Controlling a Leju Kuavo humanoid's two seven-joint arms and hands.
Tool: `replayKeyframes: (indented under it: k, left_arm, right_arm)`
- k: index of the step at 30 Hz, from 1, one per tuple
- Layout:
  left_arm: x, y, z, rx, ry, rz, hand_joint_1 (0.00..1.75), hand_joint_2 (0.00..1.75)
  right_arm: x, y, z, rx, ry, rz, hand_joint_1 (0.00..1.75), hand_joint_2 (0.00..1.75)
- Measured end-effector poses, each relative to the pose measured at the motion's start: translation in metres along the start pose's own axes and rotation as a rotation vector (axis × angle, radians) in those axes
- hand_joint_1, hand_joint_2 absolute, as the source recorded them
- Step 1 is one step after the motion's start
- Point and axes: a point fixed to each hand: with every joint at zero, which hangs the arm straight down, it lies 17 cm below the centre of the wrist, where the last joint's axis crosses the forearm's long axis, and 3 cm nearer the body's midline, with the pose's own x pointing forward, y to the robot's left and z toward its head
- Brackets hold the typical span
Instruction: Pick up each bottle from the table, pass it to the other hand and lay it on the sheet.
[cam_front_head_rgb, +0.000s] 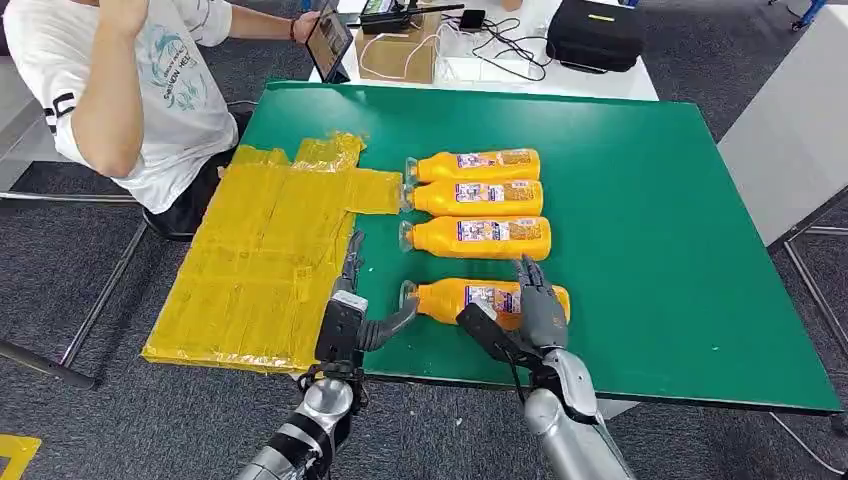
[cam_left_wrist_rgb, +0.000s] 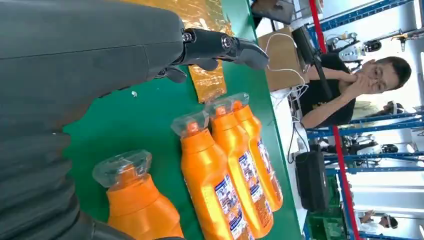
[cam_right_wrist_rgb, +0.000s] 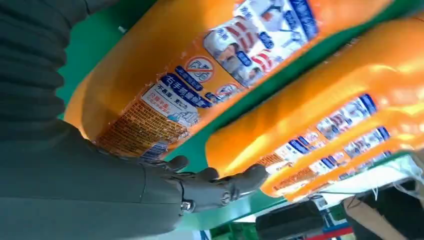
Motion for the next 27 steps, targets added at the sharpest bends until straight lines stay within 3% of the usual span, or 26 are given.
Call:
replayKeyframes:
  k: [9, 10, 11, 12, 13, 27]
  left_arm:
    - [0.001, -0.001, 0.000, -0.008, -0.004, 0.001, 0.00, 1.75]
    - [0.001, 0.000, 0.000, -0.007, -0.003, 0.001, 0.00, 1.75]
    - [0.001, 0.000, 0.000, -0.008, -0.002, 0.002, 0.00, 1.75]
    - [0.001, 0.000, 0.000, -0.008, -0.002, 0.002, 0.00, 1.75]
    - [0.002, 0.000, -0.001, -0.008, -0.003, 0.001, 0.00, 1.75]
    - [0.000, 0.009, -0.001, 0.002, 0.003, -0.002, 0.00, 1.75]
  right_arm:
    - [-0.018, 0.003, -0.004, 0.045, 0.031, 0.084, 0.00, 1.75]
    - [-0.019, 0.003, -0.004, 0.046, 0.033, 0.087, 0.44, 1.75]
    - [-0.021, 0.003, -0.005, 0.054, 0.033, 0.096, 1.54, 1.75]
    - [-0.022, 0.004, -0.005, 0.063, 0.036, 0.108, 1.54, 1.75]
    - [-0.024, 0.005, -0.006, 0.073, 0.037, 0.117, 1.73, 1.75]
    - [-0.024, 0.014, -0.016, 0.157, 0.029, 0.195, 1.75, 1.75]
